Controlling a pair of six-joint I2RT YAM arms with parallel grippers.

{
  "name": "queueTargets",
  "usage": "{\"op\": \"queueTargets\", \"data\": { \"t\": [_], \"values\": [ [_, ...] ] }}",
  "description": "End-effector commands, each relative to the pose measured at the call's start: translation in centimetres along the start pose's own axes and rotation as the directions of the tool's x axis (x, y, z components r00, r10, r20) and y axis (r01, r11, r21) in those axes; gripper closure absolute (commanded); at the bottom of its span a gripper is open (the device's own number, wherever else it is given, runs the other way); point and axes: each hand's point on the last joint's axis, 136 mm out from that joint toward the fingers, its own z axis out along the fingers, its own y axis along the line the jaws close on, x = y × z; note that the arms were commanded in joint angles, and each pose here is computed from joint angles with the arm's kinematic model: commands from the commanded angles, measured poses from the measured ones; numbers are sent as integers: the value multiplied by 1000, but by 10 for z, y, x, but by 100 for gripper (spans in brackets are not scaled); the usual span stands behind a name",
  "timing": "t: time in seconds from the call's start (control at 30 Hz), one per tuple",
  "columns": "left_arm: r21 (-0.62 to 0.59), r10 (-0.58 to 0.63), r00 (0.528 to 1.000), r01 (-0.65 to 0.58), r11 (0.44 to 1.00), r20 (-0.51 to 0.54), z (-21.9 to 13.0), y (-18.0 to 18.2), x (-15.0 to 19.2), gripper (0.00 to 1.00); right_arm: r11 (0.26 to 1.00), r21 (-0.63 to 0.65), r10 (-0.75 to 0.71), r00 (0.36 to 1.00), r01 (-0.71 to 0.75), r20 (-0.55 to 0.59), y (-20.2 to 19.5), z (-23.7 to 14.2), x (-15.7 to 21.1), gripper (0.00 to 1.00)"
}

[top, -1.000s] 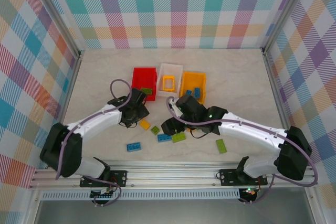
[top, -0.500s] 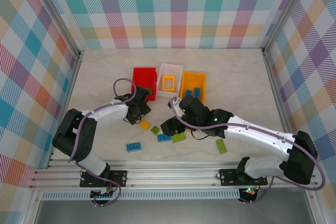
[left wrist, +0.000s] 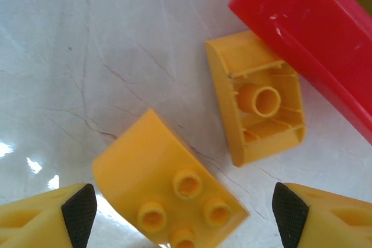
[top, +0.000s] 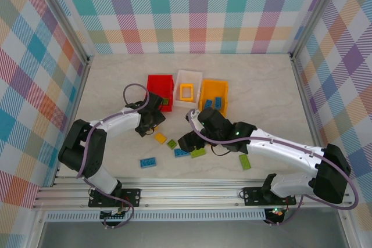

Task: Sort the legos into containers by color

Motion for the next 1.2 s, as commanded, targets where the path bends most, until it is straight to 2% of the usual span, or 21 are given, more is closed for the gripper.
{"op": "queueTargets", "data": {
  "t": [0.0, 0.13, 0.33, 0.5, 0.73, 0.93, 1.03, 1.1, 1.17],
  "values": [
    [-6, -28, 1000, 28, 1000, -1, 2, 3, -7, 19, 999, -34, 3, 1000, -3, 7, 8, 1, -2, 25],
    [-49, -18, 1000, 18, 999, -2, 6, 12, -7, 24, 1000, -26, 7, 1000, -7, 9, 7, 0, -3, 25],
    [-41, 2, 1000, -3, 999, -8, 1, 25, 0, 31, 1000, -21, 10, 1000, -10, 5, 6, 2, -2, 26],
    [-34, 17, 999, -16, 999, 37, -13, 37, -4, 35, 1000, -15, 13, 1000, -13, 10, 6, 3, -6, 27],
    [-30, 44, 998, -43, 999, 37, -7, 41, -7, 49, 999, -22, 32, 999, -32, 26, 8, 3, -11, 32],
    [-39, 94, 995, -93, 995, 38, -3, 37, -11, 49, 999, -13, 36, 998, -35, 47, 8, -2, -16, 34],
    [-38, 104, 994, -103, 994, 38, -3, 36, -11, 55, 999, -10, 36, 998, -36, 56, 8, -5, -18, 34],
    [-40, 108, 993, -107, 994, 43, -5, 36, -12, 62, 999, -2, 39, 997, -39, 66, 7, -7, -20, 35],
    [-26, 125, 989, -123, 992, 82, -20, 33, -18, 68, 999, 19, 47, 994, -49, 101, 4, -16, -27, 36]
  ]
}}
